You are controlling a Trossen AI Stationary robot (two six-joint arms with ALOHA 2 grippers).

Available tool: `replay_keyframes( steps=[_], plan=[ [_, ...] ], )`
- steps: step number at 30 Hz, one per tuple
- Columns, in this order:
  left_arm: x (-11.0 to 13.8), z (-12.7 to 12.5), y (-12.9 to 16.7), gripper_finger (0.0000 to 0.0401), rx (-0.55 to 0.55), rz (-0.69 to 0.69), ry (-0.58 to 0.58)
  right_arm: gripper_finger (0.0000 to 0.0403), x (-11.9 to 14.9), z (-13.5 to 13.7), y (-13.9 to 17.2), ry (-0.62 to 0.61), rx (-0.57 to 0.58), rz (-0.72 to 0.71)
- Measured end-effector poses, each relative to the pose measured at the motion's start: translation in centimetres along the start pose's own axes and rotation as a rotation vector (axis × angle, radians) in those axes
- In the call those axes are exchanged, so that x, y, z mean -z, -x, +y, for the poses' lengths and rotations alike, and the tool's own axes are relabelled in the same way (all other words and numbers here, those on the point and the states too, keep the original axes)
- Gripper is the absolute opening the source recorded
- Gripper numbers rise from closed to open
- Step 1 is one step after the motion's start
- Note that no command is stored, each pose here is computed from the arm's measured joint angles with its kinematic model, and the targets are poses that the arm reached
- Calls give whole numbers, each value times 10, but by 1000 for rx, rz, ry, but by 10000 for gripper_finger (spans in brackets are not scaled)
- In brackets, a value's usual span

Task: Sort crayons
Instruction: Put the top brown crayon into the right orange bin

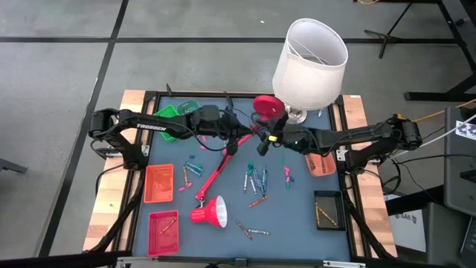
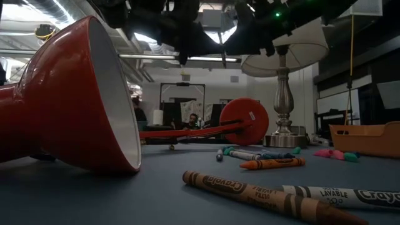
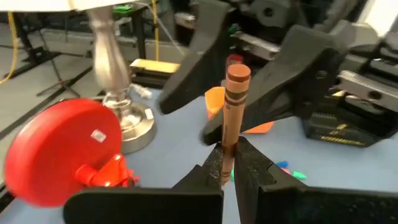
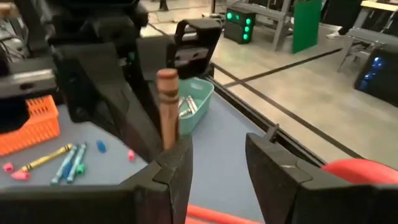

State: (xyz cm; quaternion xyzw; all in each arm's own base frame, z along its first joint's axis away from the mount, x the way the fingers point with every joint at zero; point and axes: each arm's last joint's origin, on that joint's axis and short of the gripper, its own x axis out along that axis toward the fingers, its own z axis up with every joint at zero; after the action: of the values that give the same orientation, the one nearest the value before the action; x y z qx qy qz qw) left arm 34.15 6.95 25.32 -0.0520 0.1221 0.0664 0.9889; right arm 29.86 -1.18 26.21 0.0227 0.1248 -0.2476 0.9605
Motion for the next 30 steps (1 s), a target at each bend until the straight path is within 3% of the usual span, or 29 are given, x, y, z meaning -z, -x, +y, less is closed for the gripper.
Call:
replay_keyframes(
  steps=[10,22,30],
  plan=[
    [0,-1,0,0,13,0,-42,149,1,-8,-5,18,-79,27],
    [3,0,0,0,2,30,-51,149,19,-13,4,174,-81,249],
    [3,0,0,0,4,31,-103,149,-5,-20,28,166,-192,147]
  ],
)
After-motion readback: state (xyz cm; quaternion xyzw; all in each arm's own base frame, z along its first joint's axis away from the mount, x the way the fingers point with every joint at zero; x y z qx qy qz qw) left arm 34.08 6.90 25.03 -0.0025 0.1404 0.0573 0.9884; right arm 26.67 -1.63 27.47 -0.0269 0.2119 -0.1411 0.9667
